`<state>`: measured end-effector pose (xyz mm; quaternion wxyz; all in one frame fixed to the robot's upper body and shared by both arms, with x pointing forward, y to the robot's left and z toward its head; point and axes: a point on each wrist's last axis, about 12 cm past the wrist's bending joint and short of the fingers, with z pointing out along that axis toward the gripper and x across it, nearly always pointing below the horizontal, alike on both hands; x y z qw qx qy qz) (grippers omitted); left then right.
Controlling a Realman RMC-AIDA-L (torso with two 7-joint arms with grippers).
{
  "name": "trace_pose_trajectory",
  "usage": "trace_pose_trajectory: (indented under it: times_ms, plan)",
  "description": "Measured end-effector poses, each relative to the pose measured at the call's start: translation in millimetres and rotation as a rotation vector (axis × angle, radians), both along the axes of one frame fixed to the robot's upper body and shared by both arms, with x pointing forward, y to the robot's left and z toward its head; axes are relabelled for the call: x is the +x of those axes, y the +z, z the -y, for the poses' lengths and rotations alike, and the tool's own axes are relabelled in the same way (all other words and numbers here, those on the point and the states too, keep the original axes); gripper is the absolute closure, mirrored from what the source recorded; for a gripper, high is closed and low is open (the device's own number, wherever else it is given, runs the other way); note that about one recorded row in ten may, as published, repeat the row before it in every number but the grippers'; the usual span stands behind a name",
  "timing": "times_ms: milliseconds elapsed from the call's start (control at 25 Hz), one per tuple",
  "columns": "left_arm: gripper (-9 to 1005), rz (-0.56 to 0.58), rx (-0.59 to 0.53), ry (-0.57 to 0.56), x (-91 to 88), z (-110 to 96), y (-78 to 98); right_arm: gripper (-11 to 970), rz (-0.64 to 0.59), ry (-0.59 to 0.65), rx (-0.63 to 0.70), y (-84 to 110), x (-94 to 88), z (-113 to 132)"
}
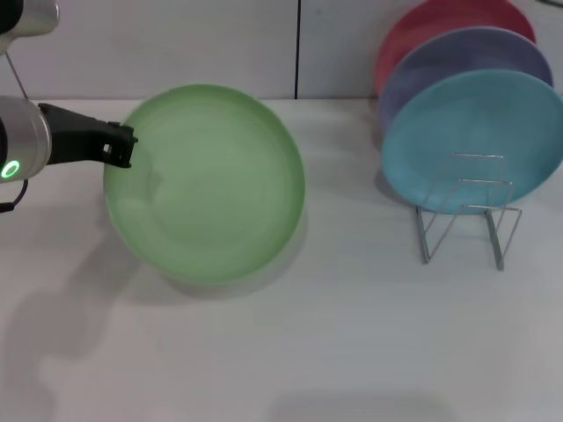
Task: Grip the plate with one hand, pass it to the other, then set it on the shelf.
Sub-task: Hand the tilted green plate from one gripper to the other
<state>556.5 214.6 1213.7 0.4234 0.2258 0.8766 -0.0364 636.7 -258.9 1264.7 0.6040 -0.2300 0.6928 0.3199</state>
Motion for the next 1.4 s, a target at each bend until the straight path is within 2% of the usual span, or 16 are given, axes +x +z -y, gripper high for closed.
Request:
trace_pose_trajectory:
  times_ms: [80,240,280,320,400,520,760,1240,1400]
  plan:
    - [961,0.009,-0.003,-0.002,0.4,0,1.2,198,-0.138,0.076,-0.018,15.1,5.9,-1]
    - [961,0.024,-0.003,-0.013,0.4,2,3.9,199,-0.327,0.236,-0.088,32.9,8.4,-10]
    - [961,0.024,-0.003,-0.013,0.4,2,3.9,200,-0.327,0.236,-0.088,32.9,8.4,-10]
    - [961,0.029,-0.002,-0.024,0.3,4,5.0,200,-0.396,0.261,-0.155,32.7,7.4,-18]
    - [962,0.031,-0.003,-0.027,0.3,5,5.5,200,-0.432,0.261,-0.197,30.8,7.7,-23]
    - [962,0.045,-0.006,-0.042,-1.0,9,9.3,201,-0.515,0.264,-0.297,18.7,7.8,-38]
    - [962,0.051,-0.007,-0.052,-1.2,12,11.6,200,-0.566,0.289,-0.400,6.1,4.1,-65]
    - [962,0.045,-0.017,-0.066,-4.7,16,11.2,200,-0.561,0.237,-0.407,3.8,10.1,-66]
    - [962,0.045,-0.016,-0.074,-5.5,19,11.4,200,-0.549,0.219,-0.452,-2.0,12.2,-74]
